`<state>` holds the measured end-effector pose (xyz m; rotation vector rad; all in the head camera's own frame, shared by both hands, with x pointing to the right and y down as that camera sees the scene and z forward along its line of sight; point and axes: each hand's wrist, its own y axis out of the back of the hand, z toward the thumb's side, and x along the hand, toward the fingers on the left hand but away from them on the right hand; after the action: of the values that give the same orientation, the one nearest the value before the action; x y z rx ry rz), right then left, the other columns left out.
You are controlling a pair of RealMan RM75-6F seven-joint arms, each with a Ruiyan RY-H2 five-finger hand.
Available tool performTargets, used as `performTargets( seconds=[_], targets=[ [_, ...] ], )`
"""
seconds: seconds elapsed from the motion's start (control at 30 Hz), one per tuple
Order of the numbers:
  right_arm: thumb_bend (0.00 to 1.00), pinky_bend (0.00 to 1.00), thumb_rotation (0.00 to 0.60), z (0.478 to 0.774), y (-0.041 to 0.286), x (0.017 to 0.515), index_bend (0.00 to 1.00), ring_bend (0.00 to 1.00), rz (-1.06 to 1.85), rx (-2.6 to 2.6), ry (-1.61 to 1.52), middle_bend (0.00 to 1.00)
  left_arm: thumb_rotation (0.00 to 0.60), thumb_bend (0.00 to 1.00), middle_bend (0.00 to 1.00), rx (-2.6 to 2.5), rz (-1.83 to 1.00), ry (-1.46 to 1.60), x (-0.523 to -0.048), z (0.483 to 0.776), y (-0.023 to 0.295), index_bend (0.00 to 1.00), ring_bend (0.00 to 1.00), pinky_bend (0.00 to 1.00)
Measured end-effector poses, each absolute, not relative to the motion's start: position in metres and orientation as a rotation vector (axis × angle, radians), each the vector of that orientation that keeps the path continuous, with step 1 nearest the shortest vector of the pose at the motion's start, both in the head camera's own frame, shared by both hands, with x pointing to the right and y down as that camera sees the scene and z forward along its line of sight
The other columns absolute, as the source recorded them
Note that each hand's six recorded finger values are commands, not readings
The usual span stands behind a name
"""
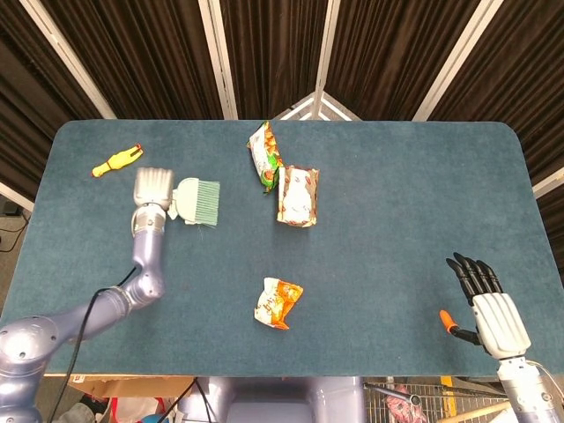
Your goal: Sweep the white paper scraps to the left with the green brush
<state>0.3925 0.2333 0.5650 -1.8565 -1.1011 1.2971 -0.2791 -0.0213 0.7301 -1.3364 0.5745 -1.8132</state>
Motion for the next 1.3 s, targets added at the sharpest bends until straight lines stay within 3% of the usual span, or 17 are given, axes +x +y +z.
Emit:
performTargets(
  seconds=[0.6, 0.9, 1.3],
  targets=[
    [0.34, 0.0, 0.6, 0.564, 0.235, 0.387, 0.0, 0.0, 1.278, -1.844, -1.08, 0.0, 0.6, 0.81, 1.0, -1.185, -1.9, 0.584, -0.38, 0.672, -0.017, 0.78, 1.0, 0.98],
    [0.34, 0.0, 0.6, 0.564, 0.234, 0.389, 0.0, 0.0, 1.276, -1.844, -1.083, 0.0, 0.6, 0.81, 1.0, -1.227, -1.794, 0.713, -0.347, 0.651, -0.036, 0.78, 1.0, 0.99],
    [0.34, 0.0, 0.6, 0.566, 0.233, 0.392, 0.0, 0.0, 1.292, -1.864, -1.099, 0.0, 0.6, 0.81, 1.0, -1.25, -1.783, 0.725, -0.3, 0.686, -0.046, 0.79, 1.0, 0.99]
  ],
)
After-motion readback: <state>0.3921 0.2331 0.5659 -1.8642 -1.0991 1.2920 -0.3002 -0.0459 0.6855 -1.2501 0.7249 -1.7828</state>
